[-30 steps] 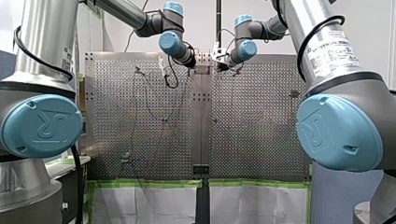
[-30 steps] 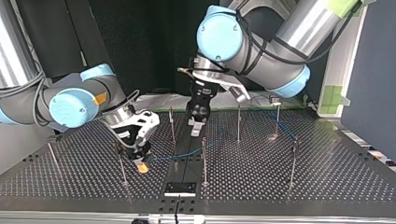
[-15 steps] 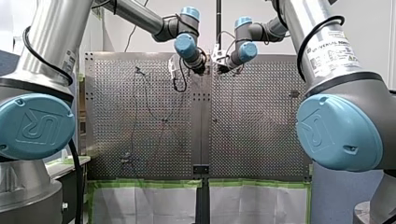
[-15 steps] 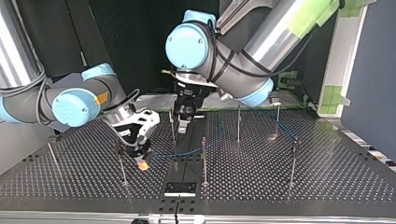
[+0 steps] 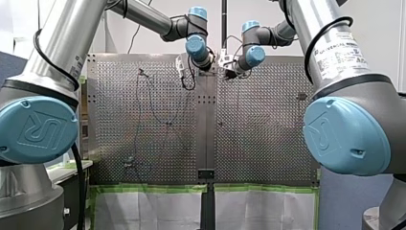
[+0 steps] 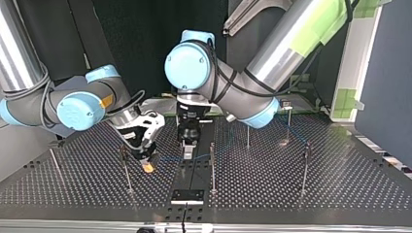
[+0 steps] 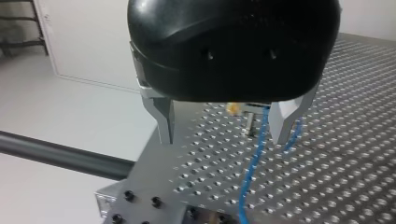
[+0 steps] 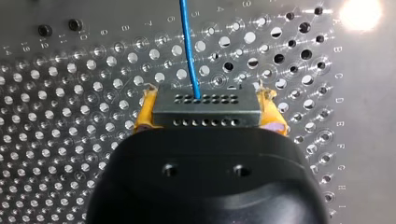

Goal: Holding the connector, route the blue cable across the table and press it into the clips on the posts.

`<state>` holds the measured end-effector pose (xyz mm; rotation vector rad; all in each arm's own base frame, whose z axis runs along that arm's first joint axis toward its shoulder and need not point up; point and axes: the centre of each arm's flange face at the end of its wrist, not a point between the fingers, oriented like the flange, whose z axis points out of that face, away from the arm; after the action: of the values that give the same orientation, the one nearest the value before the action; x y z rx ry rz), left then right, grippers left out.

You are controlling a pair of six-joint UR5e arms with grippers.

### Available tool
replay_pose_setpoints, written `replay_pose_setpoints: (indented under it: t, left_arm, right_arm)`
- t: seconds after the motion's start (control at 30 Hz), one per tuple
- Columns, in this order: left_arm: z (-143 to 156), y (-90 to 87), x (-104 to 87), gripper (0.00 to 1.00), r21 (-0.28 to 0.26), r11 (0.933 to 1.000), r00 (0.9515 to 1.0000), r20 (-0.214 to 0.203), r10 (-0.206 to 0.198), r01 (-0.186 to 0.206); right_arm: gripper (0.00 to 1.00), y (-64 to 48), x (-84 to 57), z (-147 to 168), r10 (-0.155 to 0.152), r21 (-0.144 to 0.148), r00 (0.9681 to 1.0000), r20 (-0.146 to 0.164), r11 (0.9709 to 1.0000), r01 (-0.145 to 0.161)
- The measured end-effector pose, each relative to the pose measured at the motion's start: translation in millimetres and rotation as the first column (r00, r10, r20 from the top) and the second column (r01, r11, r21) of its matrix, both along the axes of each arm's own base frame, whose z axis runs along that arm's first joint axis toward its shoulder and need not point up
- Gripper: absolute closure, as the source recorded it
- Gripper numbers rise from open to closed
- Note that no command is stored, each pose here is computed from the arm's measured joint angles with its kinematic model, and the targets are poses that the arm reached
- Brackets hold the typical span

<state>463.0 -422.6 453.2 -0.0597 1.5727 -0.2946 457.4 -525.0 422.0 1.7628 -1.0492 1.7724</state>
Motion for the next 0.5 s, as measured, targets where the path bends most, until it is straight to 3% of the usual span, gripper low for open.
replay_pose_setpoints:
  t: [0.17, 0.3, 0.5]
  left_arm:
    - [3, -7.5, 4.9, 0.0, 0.008, 0.9999, 0.9999, 0.002, -0.011, 0.011]
    - [-4, -15.9, 10.2, 0.0, 0.048, 0.9987, 0.9998, -0.015, -0.015, 0.016]
    - [-16, -23.0, 27.6, 0.0, 0.065, 0.9979, 0.9998, -0.02, 0.005, -0.004]
  right_arm:
    - [1.0, -0.9, -1.1, 0, -0.003, 0.001, 1.0, 0.0, 1.0, 0.003]
    - [1.0, -3.6, -4.2, -1, -0.009, 0.002, 1.0, 0.001, 1.0, 0.009]
    - [1.0, -4.7, -5.1, -1, -0.012, 0.002, 0.9999, 0.002, 0.9999, 0.012]
